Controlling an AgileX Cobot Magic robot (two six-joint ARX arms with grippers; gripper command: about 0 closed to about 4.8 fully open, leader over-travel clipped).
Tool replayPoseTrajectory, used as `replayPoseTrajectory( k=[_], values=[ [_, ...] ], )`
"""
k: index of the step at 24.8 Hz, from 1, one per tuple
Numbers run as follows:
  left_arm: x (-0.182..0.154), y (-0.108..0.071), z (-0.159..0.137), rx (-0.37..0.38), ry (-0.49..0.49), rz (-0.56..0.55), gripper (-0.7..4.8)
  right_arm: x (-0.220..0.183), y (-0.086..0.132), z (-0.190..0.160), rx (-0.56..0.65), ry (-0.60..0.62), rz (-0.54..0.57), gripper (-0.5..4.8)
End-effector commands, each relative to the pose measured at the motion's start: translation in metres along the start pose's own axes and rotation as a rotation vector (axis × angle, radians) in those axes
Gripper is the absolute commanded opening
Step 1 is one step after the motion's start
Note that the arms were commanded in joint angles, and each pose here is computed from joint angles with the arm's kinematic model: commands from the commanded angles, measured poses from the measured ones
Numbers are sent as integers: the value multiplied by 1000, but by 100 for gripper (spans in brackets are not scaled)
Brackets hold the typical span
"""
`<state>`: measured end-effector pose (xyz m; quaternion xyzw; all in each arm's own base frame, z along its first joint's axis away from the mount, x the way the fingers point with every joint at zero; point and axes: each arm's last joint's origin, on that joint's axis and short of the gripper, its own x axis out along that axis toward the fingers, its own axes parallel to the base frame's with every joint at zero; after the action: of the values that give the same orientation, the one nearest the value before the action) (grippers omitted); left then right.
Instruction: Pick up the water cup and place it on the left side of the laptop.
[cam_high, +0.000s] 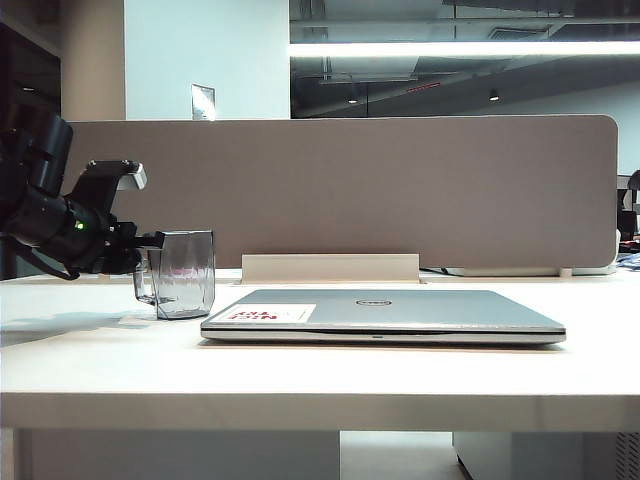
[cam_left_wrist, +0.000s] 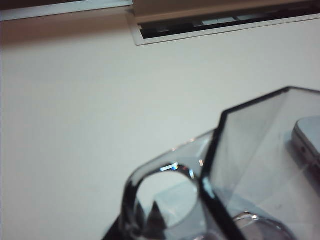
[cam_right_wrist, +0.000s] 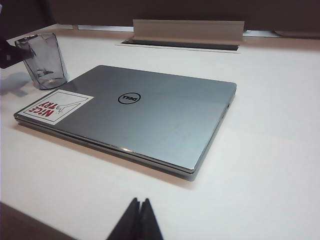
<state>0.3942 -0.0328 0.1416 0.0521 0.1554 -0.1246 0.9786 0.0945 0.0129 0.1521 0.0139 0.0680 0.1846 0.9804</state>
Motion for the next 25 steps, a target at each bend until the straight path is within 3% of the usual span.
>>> replayPoseTrajectory(
  k=[1, 4, 15, 25],
  values=[
    [0, -1, -14, 5, 98, 15, -1, 0, 0, -1, -1, -5, 2, -8],
    [0, -1, -14, 2, 96, -4, -1, 0, 0, -1, -1, -5, 2, -8],
    [0, -2, -14, -24, 94, -32, 123, 0, 0, -1, -1, -5, 3, -8],
    [-5, -2, -4, -40, 72, -52, 125, 0, 0, -1, -1, -5, 2, -8]
  ],
)
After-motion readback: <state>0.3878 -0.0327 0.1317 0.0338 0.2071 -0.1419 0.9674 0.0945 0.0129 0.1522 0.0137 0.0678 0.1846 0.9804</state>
